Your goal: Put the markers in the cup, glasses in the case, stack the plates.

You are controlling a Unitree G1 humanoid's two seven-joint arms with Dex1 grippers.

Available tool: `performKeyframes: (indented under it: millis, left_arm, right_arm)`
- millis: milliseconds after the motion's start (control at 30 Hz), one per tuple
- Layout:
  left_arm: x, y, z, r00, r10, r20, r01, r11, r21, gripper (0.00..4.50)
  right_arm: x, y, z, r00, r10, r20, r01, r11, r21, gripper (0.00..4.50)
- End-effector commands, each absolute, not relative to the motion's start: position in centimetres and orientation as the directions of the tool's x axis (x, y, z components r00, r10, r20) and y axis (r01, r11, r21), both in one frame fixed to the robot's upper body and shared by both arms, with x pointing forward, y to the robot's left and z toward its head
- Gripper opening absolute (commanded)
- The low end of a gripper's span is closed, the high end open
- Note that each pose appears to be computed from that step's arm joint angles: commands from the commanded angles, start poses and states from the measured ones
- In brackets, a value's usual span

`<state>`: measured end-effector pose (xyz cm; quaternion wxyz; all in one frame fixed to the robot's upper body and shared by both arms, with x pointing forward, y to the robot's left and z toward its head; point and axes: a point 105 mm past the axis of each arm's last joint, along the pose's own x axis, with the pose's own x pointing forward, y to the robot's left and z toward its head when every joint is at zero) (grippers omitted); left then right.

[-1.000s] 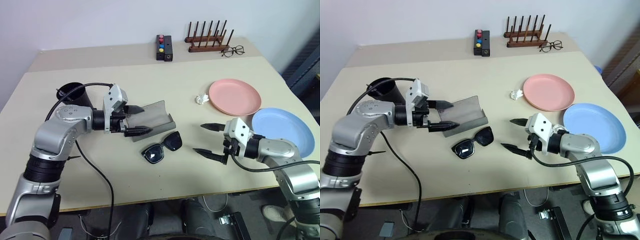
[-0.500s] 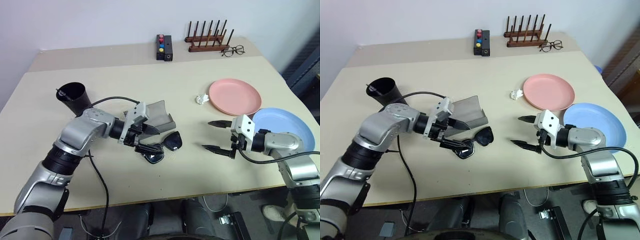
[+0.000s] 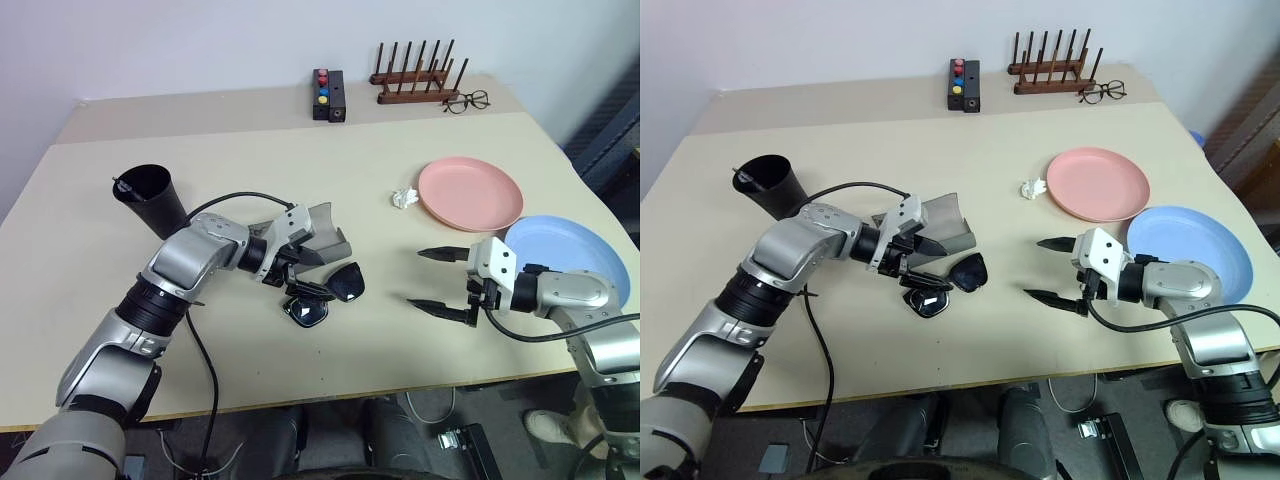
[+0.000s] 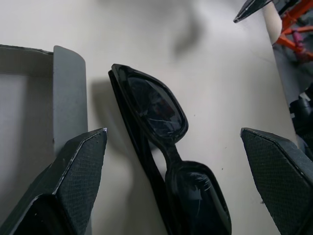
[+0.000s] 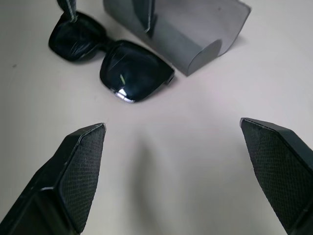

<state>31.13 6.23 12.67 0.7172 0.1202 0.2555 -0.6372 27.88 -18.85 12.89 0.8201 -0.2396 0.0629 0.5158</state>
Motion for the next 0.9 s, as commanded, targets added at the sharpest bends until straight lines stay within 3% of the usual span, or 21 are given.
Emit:
performKeyframes:
  millis: [33,333,900]
  left_arm:
    - [31.3,6.5,13.5,0.064,-0.847,-0.528,0.980,0.154,-0.128,4.47]
    - [30.8,7.0,13.7,0.039,-0.834,-0.550,0.979,0.143,-0.147,4.47]
    - [30.6,6.3,17.6,0.012,-0.822,-0.569,0.971,0.145,-0.190,4.47]
  right_arm:
    - [27.4,-20.3,14.2,0.462,0.821,-0.336,-0.870,0.345,-0.352,4.50]
    - [27.4,-23.8,15.4,0.515,0.777,-0.362,-0.842,0.380,-0.382,4.50]
    - [28.0,-22.2,16.0,0.524,0.786,-0.329,-0.830,0.385,-0.403,4.50]
